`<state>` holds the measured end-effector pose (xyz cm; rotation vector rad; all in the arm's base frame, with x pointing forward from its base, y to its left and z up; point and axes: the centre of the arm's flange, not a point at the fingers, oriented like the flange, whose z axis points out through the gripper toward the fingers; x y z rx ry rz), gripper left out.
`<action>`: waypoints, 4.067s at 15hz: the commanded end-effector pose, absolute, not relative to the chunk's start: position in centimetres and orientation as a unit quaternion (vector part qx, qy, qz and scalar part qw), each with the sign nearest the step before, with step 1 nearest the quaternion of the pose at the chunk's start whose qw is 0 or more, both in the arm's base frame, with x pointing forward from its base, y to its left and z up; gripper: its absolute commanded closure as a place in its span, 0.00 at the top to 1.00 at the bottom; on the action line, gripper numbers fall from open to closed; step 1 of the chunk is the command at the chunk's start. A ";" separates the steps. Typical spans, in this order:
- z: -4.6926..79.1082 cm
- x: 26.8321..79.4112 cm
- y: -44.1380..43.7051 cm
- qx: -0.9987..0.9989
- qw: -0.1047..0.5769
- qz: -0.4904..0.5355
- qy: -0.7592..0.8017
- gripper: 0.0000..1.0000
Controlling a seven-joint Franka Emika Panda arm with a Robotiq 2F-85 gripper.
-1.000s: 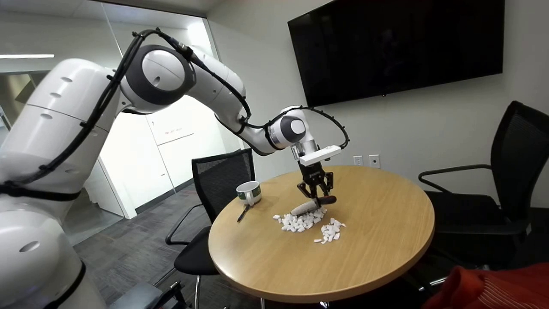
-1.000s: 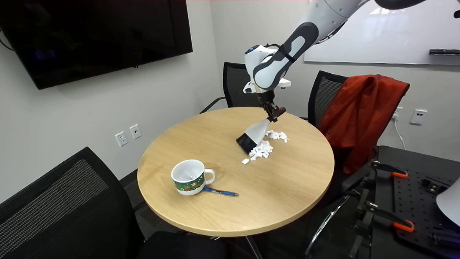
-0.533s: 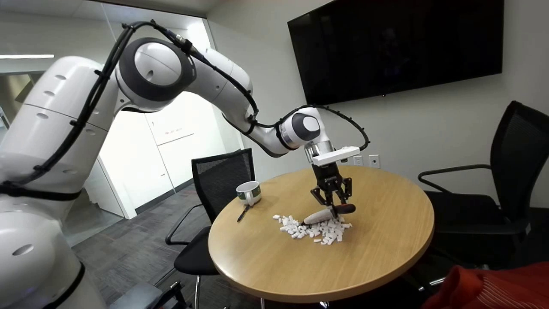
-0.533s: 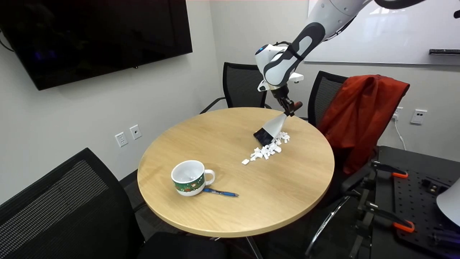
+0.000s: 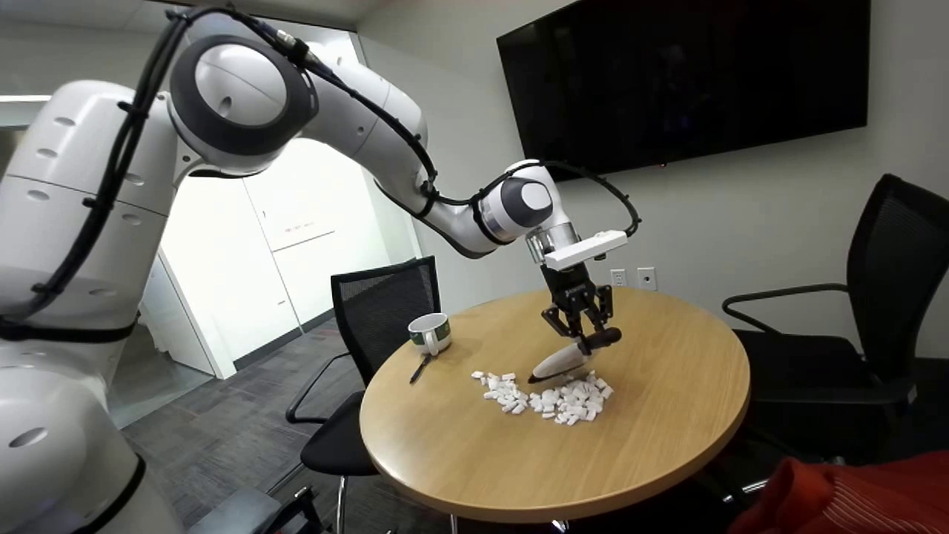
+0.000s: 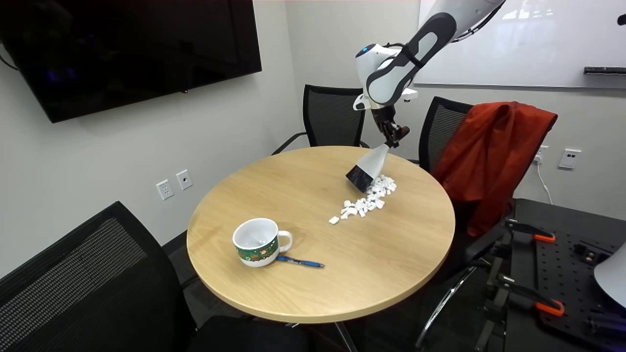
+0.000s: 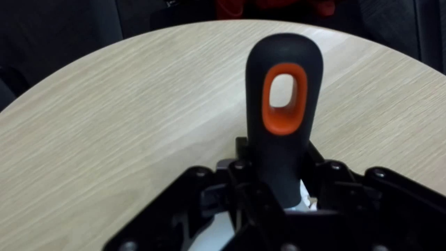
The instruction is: Use the brush to sweep the white objects to the right side of the table
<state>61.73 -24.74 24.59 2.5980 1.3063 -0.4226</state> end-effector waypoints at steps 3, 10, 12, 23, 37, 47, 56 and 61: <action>28.0 61.5 -19.6 0.845 0.079 -0.033 0.528 0.13; 25.1 63.6 -10.5 0.760 0.025 0.019 0.649 0.13; 24.0 63.9 -8.8 0.748 0.019 0.012 0.663 0.13; 24.6 59.7 -15.5 0.737 0.051 -0.081 0.669 0.13; 29.4 55.6 -32.3 0.756 0.081 -0.151 0.632 0.13; 31.2 60.1 -25.7 0.735 -0.010 0.093 0.671 0.13; 27.3 66.7 -20.1 0.764 -0.008 0.064 0.642 0.13; 24.6 66.9 -20.4 0.780 0.005 0.022 0.625 0.13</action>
